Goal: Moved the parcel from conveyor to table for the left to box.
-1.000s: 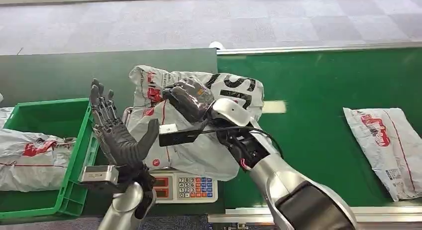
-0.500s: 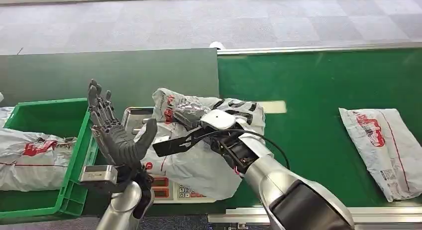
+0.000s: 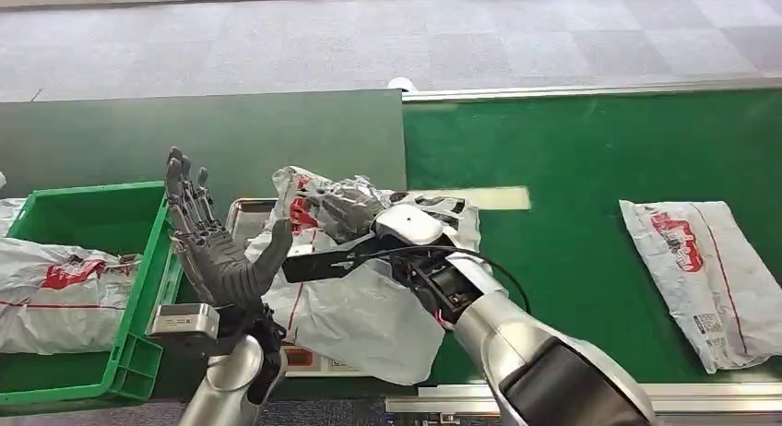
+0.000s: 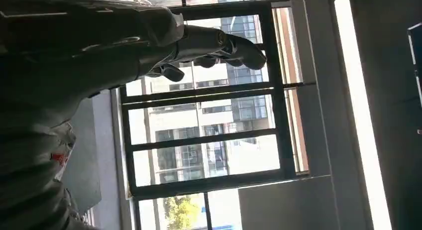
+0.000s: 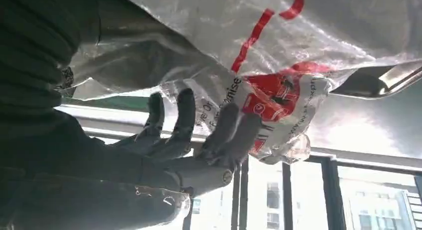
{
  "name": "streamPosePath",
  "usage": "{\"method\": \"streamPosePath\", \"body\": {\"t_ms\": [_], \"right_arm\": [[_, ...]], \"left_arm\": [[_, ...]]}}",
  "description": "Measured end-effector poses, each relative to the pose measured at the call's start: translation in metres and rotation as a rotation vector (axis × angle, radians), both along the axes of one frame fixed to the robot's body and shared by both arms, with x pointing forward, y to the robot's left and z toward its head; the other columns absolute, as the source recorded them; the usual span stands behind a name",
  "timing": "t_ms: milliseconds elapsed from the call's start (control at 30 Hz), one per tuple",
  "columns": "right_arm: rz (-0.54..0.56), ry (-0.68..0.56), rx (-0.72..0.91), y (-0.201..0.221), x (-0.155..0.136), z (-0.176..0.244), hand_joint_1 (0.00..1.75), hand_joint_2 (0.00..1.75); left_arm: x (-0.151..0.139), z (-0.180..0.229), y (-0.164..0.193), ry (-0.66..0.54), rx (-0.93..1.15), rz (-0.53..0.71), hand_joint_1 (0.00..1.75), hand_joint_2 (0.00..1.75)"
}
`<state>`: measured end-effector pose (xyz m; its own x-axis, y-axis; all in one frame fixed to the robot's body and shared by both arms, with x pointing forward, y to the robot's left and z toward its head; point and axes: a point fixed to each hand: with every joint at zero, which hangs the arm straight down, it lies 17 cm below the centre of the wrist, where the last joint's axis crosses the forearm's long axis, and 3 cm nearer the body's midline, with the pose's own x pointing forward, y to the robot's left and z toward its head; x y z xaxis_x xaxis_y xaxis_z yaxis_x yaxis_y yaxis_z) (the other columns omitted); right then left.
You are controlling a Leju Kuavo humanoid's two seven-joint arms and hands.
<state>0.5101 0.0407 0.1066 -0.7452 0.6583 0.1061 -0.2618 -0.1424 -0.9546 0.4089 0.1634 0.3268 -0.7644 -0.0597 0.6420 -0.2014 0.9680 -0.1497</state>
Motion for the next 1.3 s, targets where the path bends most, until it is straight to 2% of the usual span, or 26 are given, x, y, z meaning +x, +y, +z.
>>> {"method": "streamPosePath", "body": {"t_ms": [267, 833, 1100, 1300], "right_arm": [[-0.065, 0.031, 0.195, -0.005, 0.008, 0.016, 0.0, 1.75], [-0.092, 0.049, 0.233, -0.01, 0.01, 0.016, 0.0, 1.75], [-0.15, 0.143, 0.471, -0.019, 0.004, 0.014, 0.0, 1.75], [-0.186, 0.195, 0.744, -0.042, 0.004, 0.028, 0.0, 1.75]], "left_arm": [[0.0, 0.0, 0.0, 0.0, 0.0, 0.002, 0.0, 1.75], [0.0, 0.0, 0.001, 0.0, -0.001, 0.003, 0.0, 1.75], [0.001, -0.001, 0.003, 0.001, 0.0, 0.001, 0.0, 1.75], [0.004, -0.003, 0.003, 0.008, 0.006, -0.019, 0.0, 1.75]]}}
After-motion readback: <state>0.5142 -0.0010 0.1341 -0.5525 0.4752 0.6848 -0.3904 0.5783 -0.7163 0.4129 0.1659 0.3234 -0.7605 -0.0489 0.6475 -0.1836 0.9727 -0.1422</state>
